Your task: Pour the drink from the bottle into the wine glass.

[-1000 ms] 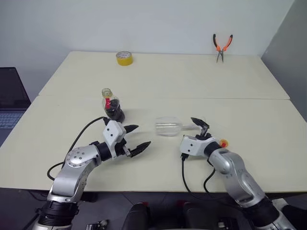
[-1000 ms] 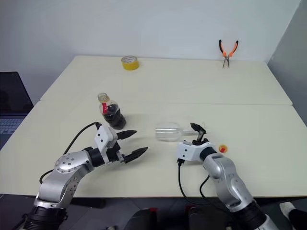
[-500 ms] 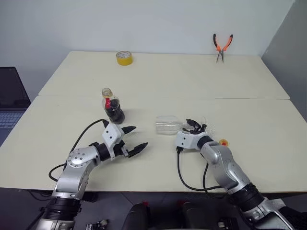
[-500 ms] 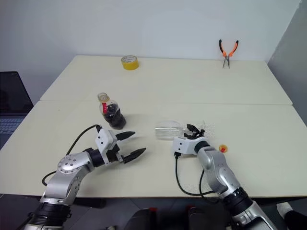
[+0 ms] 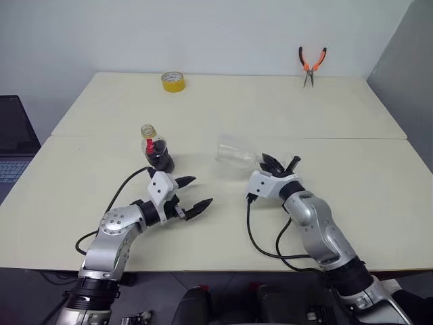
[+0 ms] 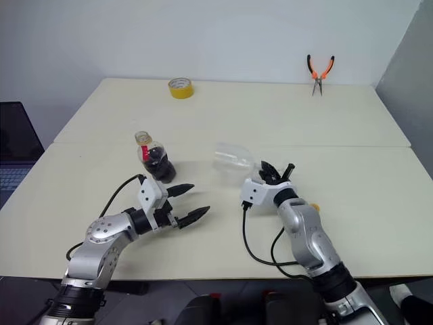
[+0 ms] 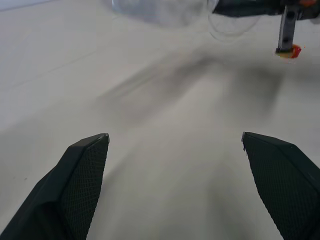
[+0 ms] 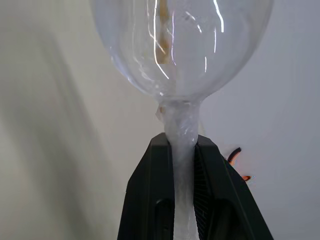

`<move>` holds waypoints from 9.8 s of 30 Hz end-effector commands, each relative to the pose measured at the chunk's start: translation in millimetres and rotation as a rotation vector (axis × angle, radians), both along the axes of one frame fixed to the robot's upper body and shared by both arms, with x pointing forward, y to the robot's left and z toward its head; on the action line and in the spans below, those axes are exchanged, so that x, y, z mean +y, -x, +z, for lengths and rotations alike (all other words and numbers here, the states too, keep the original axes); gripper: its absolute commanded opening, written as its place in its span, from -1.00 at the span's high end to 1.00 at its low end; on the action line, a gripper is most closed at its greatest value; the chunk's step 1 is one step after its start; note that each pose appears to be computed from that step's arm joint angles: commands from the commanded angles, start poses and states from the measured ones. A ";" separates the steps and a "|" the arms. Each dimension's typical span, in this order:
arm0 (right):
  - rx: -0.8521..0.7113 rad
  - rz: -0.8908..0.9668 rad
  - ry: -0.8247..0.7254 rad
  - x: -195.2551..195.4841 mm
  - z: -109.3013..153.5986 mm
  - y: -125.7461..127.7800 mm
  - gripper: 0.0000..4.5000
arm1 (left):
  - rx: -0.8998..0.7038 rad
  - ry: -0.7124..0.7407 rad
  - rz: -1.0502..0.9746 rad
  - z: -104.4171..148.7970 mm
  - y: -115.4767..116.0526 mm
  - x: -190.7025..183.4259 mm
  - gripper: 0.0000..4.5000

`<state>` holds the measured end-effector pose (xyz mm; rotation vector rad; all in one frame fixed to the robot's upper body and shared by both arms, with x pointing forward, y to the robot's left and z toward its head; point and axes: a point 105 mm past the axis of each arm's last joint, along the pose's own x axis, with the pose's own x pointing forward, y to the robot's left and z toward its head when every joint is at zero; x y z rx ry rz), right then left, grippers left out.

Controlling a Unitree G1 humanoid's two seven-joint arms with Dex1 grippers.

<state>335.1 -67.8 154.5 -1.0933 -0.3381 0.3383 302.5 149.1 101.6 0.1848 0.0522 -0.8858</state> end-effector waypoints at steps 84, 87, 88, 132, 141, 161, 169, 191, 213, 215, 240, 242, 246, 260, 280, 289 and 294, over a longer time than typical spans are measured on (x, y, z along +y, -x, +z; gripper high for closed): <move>0.588 0.379 -0.692 -33.7 -40.9 98.0 -0.97 | -0.083 0.147 0.364 10.4 19.3 23.2 -1.00; 0.548 0.418 -0.747 -32.2 -17.0 105.3 -0.97 | -0.123 0.174 0.577 7.9 18.3 41.6 -1.00; 0.545 0.428 -0.758 -32.0 -11.5 106.4 -0.97 | -0.139 0.172 0.627 8.8 18.1 47.0 -1.00; 0.644 0.573 -0.767 -13.0 11.7 116.6 -0.97 | -0.087 0.101 0.742 7.1 -70.9 81.0 -1.00; 0.658 0.557 -0.738 -14.2 7.9 119.1 -0.97 | -0.097 0.116 0.714 10.1 -85.5 74.8 -1.00; 0.638 0.525 -0.745 -19.3 6.3 112.8 -1.00 | -0.152 0.187 0.644 42.8 -90.2 57.8 0.01; 0.599 0.528 -0.750 -17.7 18.4 111.2 -1.00 | -0.173 0.170 0.597 60.7 -87.9 44.4 0.57; 0.547 0.393 -0.803 -19.8 45.0 86.7 -1.00 | -0.696 -0.320 0.115 118.1 -100.6 -33.8 0.60; 0.536 0.396 -0.777 -11.0 48.1 79.1 -1.00 | -0.957 -0.448 -0.082 128.9 -99.5 -78.1 0.62; 0.536 0.395 -0.775 -10.7 48.3 78.8 -1.00 | -0.981 -0.464 -0.085 129.7 -99.8 -78.9 0.62; 0.522 0.368 -0.778 -12.8 50.1 74.8 -1.00 | -1.264 -0.550 -0.040 152.9 -97.9 -70.3 0.65; 0.523 0.368 -0.779 -12.6 50.0 75.0 -1.00 | -1.277 -0.560 -0.035 153.8 -98.1 -69.2 0.65; 0.521 0.369 -0.782 -12.6 51.0 75.1 -1.00 | -1.291 -0.581 -0.029 153.6 -99.0 -66.6 0.65; 0.503 0.380 -0.785 -12.0 55.2 75.7 -1.00 | -1.360 -0.638 -0.045 155.4 -98.0 -66.3 0.65; 0.501 0.393 -0.792 -8.7 55.4 75.9 -1.00 | -1.420 -0.681 -0.052 160.7 -98.6 -65.5 0.66; 0.507 0.395 -0.792 -8.5 53.2 76.3 -1.00 | -1.431 -0.694 -0.049 161.4 -99.9 -64.2 0.66; 0.508 0.396 -0.792 -8.5 52.3 76.4 -1.00 | -1.436 -0.698 -0.053 161.0 -99.8 -64.2 0.66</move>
